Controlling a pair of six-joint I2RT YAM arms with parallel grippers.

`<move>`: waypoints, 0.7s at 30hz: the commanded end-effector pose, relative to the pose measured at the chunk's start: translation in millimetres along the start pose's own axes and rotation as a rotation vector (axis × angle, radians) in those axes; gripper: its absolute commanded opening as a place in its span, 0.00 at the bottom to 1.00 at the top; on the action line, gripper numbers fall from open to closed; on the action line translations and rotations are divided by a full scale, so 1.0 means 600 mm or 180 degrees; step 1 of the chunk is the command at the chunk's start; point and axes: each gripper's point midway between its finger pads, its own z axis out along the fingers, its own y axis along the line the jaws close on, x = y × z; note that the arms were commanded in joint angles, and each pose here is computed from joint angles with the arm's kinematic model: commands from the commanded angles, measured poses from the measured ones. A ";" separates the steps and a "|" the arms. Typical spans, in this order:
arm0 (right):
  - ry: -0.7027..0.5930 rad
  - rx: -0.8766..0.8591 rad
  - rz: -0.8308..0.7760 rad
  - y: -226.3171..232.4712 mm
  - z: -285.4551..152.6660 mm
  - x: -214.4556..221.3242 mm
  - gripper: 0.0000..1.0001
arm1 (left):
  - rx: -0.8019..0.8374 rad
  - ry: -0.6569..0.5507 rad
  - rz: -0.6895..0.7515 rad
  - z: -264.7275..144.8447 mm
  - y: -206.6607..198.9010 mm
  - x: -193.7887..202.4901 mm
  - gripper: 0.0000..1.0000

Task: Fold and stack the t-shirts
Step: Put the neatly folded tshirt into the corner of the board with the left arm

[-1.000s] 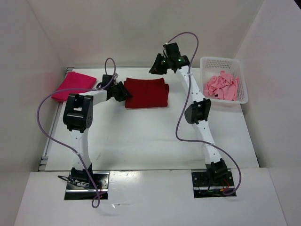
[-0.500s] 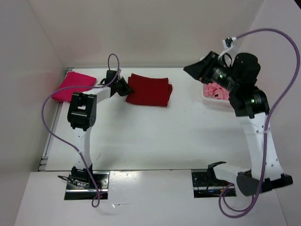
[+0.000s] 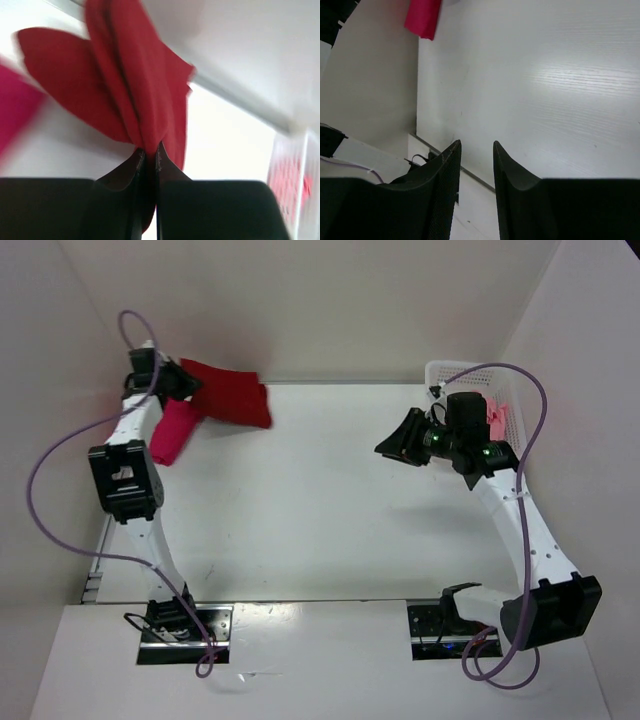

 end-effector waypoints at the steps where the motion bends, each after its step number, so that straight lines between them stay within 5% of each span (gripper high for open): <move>1: -0.0004 -0.0353 -0.0176 0.033 -0.015 0.003 0.38 | -0.0047 -0.0584 0.0106 -0.111 0.012 -0.131 0.04; 7: 0.0157 -0.0457 -0.0173 0.032 -0.014 0.027 0.38 | -0.0686 -0.0932 -0.0256 -0.188 0.176 -0.138 0.15; 12: 0.0199 -0.0468 -0.0226 0.025 -0.016 0.041 0.39 | -0.0979 -0.1044 -0.0589 -0.241 0.254 -0.087 0.71; 18: 0.0233 -0.0515 -0.0227 0.019 -0.018 0.058 0.42 | -0.1269 -0.1078 -0.0869 -0.294 0.268 -0.023 1.00; 21: 0.0215 -0.0445 -0.0180 0.006 -0.014 0.063 0.47 | -0.1304 -0.1078 -0.1078 -0.321 0.258 0.004 1.00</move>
